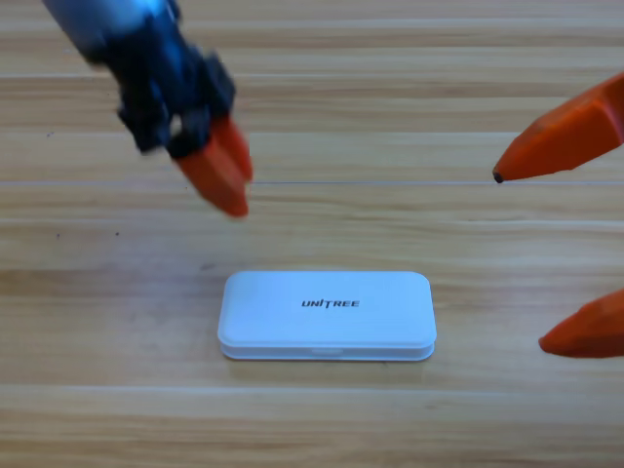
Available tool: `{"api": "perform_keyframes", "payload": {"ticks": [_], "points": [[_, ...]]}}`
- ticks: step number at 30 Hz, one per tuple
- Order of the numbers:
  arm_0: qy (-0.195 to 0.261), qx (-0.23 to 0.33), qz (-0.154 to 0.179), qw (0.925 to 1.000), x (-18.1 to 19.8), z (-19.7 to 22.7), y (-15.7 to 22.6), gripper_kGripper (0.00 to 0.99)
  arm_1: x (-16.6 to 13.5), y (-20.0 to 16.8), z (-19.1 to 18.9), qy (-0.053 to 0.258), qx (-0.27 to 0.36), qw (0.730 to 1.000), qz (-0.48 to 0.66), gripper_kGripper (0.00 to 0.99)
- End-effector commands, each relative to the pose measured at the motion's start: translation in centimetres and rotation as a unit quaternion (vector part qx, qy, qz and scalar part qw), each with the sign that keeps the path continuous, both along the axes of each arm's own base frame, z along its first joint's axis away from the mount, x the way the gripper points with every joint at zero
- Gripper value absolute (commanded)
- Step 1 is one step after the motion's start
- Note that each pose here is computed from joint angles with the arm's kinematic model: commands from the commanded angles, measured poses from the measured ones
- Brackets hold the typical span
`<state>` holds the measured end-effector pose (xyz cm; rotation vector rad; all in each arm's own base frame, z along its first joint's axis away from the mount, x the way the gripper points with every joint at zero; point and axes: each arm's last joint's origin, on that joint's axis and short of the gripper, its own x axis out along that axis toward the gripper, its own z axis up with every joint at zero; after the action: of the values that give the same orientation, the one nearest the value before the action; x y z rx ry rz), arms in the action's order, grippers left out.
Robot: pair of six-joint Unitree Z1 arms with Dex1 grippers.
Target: Clean up eraser and pencils
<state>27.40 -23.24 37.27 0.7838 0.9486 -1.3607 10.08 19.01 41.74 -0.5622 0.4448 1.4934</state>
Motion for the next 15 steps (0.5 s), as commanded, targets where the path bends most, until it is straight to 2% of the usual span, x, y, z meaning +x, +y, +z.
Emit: {"api": "perform_keyframes", "payload": {"ticks": [1, 6, 15], "points": [[-0.038, -0.021, -0.078, 0.9960, -7.4, 3.8, -1.5, 0.990, 0.1, -0.7, -0.7, 0.005, -0.002, 1.000, -0.010, 0.943], [-0.037, -0.024, -0.114, 0.9925, -10.2, 4.2, -2.0, 0.990, 0.1, -0.6, -0.7, 0.005, -0.003, 1.000, -0.010, 0.943], [-0.044, -0.017, -0.111, 0.9927, -10.8, 4.2, -2.3, 0.990, 0.2, -0.6, -0.7, 0.005, -0.003, 1.000, -0.011, 0.943]]}}
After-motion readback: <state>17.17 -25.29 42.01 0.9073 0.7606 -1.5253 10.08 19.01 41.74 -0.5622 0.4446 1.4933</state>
